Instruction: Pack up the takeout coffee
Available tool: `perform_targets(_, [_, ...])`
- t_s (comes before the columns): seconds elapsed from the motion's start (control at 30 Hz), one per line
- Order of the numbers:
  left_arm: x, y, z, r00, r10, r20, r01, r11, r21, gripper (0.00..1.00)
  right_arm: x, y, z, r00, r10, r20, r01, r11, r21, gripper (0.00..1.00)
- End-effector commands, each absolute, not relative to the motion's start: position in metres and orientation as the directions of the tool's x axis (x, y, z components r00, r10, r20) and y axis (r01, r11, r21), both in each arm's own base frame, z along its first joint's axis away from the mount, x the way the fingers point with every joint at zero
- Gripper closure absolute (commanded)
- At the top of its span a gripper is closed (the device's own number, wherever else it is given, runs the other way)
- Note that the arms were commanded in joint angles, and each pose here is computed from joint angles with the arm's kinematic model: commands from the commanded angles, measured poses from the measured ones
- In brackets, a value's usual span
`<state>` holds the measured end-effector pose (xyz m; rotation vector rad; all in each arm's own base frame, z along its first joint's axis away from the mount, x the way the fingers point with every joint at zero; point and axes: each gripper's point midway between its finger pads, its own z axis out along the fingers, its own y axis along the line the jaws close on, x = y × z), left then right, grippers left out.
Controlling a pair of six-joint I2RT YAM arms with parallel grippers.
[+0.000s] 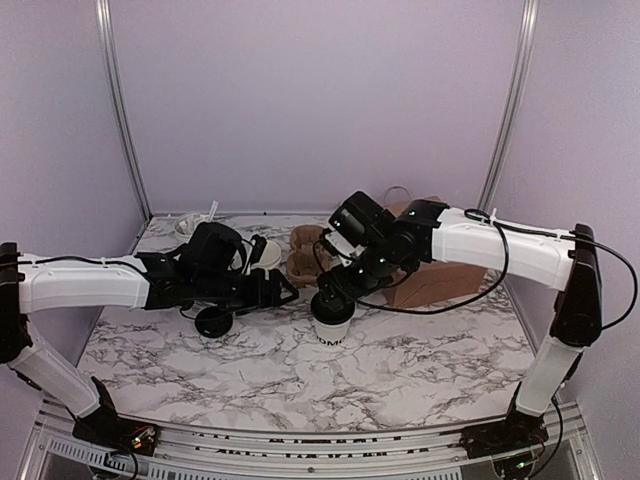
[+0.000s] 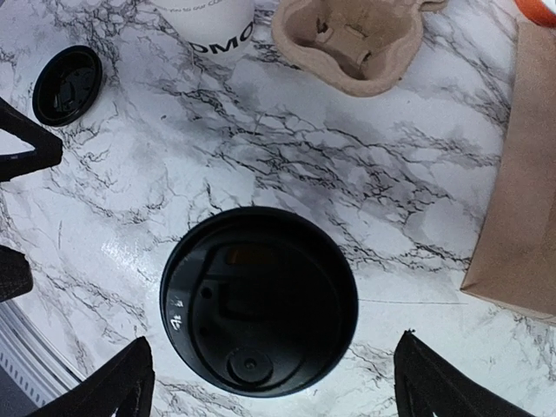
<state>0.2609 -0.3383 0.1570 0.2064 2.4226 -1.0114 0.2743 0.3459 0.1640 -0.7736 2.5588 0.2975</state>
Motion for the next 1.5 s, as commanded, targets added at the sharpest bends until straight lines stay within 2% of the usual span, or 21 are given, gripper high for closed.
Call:
perform_targets(0.0, [0.267,-0.353,0.164,-0.845,-0.025,-0.534,0.355,0.722,-0.594,0.18,0.286,0.33,0.19,-0.75,-0.347,-0.563,-0.51,0.845,0.159,0.08])
perform_targets(0.47, [0.282,-0.382,0.146,-0.837,0.058,-0.545,0.362,0.806,-0.469,0.18,0.296,0.29,0.18,-0.8,-0.084,-0.594,-0.431,0.769,0.472,0.22])
perform_targets(0.73, [0.284,-0.384,0.136,-0.837,0.077,-0.542,0.355,0.83,-0.431,0.18,0.293,0.296,0.163,-0.818,-0.056,-0.573,-0.418,0.741,0.526,0.25])
perform_targets(1.47, [0.282,-0.392,0.124,-0.842,0.111,-0.529,0.369,0.833,-0.412,0.18,0.289,0.291,0.127,-0.858,-0.05,-0.511,-0.362,0.764,0.534,0.28])
